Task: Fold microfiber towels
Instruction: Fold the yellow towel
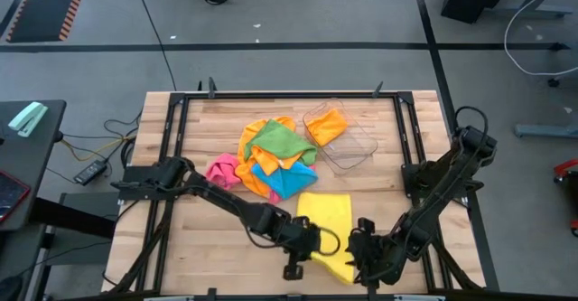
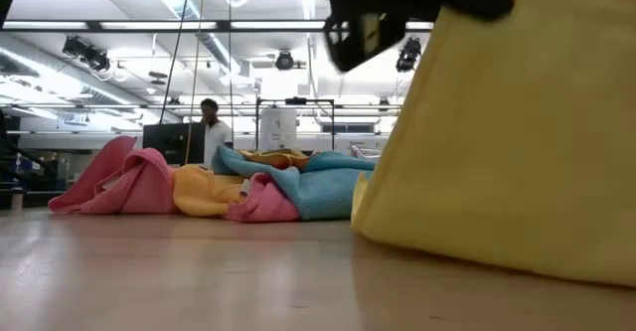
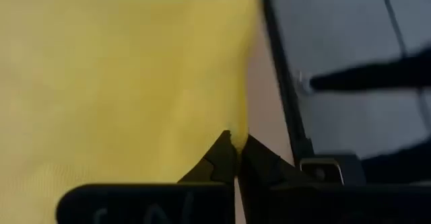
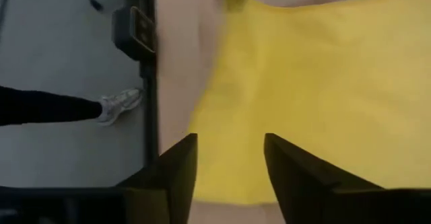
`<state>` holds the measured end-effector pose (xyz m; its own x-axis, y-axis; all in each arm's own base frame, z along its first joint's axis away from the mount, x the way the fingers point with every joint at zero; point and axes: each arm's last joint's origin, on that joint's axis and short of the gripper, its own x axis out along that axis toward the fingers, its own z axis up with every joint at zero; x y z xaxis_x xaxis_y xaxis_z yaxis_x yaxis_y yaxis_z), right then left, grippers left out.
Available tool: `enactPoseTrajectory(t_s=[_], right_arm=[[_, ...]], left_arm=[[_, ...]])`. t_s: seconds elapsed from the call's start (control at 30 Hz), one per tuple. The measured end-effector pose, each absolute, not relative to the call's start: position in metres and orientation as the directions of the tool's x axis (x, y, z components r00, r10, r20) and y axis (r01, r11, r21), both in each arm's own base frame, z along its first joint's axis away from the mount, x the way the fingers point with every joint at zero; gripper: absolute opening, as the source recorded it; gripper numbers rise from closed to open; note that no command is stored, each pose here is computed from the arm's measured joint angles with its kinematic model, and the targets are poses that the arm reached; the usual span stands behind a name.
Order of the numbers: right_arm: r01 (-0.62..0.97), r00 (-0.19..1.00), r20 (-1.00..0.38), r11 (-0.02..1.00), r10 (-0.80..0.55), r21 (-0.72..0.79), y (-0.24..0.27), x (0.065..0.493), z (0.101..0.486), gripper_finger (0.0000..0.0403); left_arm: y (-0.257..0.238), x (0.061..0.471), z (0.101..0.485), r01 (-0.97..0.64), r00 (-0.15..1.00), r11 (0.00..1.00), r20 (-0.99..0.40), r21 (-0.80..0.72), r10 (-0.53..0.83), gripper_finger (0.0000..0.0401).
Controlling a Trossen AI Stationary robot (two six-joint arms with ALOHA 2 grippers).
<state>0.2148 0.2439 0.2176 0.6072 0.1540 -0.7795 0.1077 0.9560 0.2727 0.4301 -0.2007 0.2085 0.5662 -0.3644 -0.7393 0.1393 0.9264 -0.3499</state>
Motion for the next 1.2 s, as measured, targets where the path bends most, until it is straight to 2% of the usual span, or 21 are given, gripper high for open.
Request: enactPoseTrajectory(t_s=[0.1, 0.3, 0.43, 0.7, 0.83, 0.93, 1.03, 1.2], right_arm=[[0.101, 0.624, -0.762, 0.949, 0.174, 0.300, 0.251, 0.221, 0.210, 0.0204], [0.125, 0.636, -0.753, 0.940, 0.169, 0.317, 0.258, 0.235, 0.191, 0.0232], [0.152, 0.623, -0.768, 0.939, 0.150, 0.307, 0.261, 0.243, 0.171, 0.0237], [0.102, 0.571, -0.793, 0.940, 0.212, 0.325, 0.275, 0.238, 0.156, 0.0231], [0.072, 0.569, -0.801, 0.959, 0.186, 0.273, 0.277, 0.231, 0.155, 0.0223], [0.031, 0.571, -0.804, 0.974, 0.167, 0.224, 0.277, 0.229, 0.154, 0.0216], [-0.061, 0.573, -0.801, 0.984, 0.172, 0.168, 0.279, 0.227, 0.154, 0.0211], [-0.249, 0.589, -0.791, 0.968, 0.163, 0.014, 0.284, 0.220, 0.154, 0.0209]], left_arm=[[-0.197, 0.431, 0.208, 0.067, 0.564, 0.918, -0.745, -0.390, -0.357, 0.0022], [-0.198, 0.430, 0.208, 0.027, 0.559, 0.908, -0.747, -0.418, -0.360, 0.0009], [-0.194, 0.429, 0.205, -0.039, 0.536, 0.902, -0.770, -0.431, -0.345, 0.0021], [-0.189, 0.426, 0.201, -0.119, 0.487, 0.897, -0.812, -0.425, -0.320, 0.0012], [-0.188, 0.424, 0.200, -0.143, 0.469, 0.895, -0.825, -0.423, -0.315, 0.0023], [-0.186, 0.422, 0.198, -0.156, 0.448, 0.899, -0.840, -0.409, -0.305, 0.0012], [-0.184, 0.422, 0.197, -0.169, 0.433, 0.902, -0.852, -0.398, -0.295, 0.0009], [-0.177, 0.425, 0.196, -0.201, 0.435, 0.894, -0.854, -0.401, -0.286, 0.0027]])
